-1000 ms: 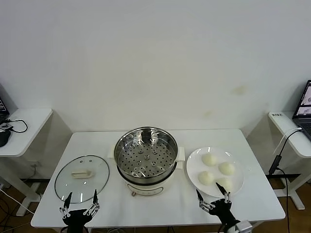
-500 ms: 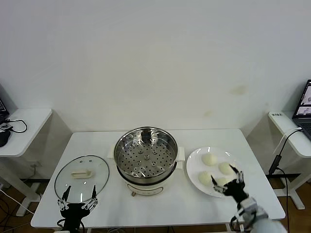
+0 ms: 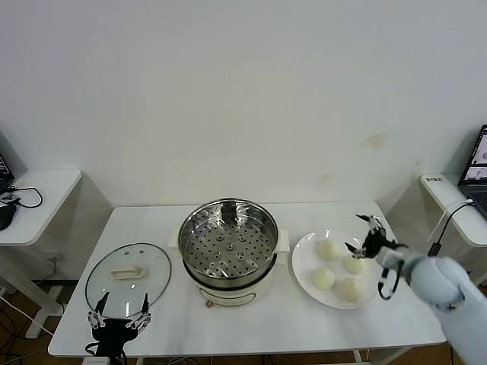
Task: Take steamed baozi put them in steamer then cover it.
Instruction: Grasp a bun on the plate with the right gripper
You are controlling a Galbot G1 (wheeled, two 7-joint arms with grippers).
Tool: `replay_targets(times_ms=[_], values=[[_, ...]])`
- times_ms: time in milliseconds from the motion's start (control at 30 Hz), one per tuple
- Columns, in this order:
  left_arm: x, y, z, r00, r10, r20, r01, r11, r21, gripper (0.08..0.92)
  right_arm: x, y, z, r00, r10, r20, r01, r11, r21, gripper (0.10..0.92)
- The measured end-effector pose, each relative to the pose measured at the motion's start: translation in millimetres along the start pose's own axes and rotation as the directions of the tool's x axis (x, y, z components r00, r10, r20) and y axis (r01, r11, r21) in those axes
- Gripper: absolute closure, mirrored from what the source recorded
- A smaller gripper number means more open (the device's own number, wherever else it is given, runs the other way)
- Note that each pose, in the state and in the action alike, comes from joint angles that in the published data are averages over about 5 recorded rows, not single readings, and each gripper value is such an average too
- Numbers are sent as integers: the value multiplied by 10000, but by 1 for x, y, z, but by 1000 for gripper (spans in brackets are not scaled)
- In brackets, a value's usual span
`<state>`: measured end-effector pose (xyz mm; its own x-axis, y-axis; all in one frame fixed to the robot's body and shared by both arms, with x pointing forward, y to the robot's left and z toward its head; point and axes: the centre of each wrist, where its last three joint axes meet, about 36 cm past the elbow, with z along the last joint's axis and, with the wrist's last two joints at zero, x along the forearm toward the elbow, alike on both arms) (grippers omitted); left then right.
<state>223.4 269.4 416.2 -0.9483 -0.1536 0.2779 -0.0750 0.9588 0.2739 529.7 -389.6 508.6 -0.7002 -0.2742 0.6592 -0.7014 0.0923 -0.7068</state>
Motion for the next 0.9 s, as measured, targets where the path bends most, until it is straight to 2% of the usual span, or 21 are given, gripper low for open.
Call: replay_targets(times_ms=[233,467,667,900], values=[[-2,5,-2,10000,-83,-25,82,9999,-118,177,-24,-45,-2,9777,-2010,-607,2064,9729,1039,200],[-5,10,-4,9999,-111,-34,110,9996,-243,177,-54,-50,-6,9285,-3551,-1088,3683,9181,1462,200],[-5,13,-5,9999,-149,-29,148,9994,-306,177,-79,-46,-13,8939,-4283,-1326,4458,8803,1624,200],[-3,16,-6,9998,-200,-45,198,9991,-375,177,-105,-46,-20,8782,-4547,-1486,4757,8629,1709,200]])
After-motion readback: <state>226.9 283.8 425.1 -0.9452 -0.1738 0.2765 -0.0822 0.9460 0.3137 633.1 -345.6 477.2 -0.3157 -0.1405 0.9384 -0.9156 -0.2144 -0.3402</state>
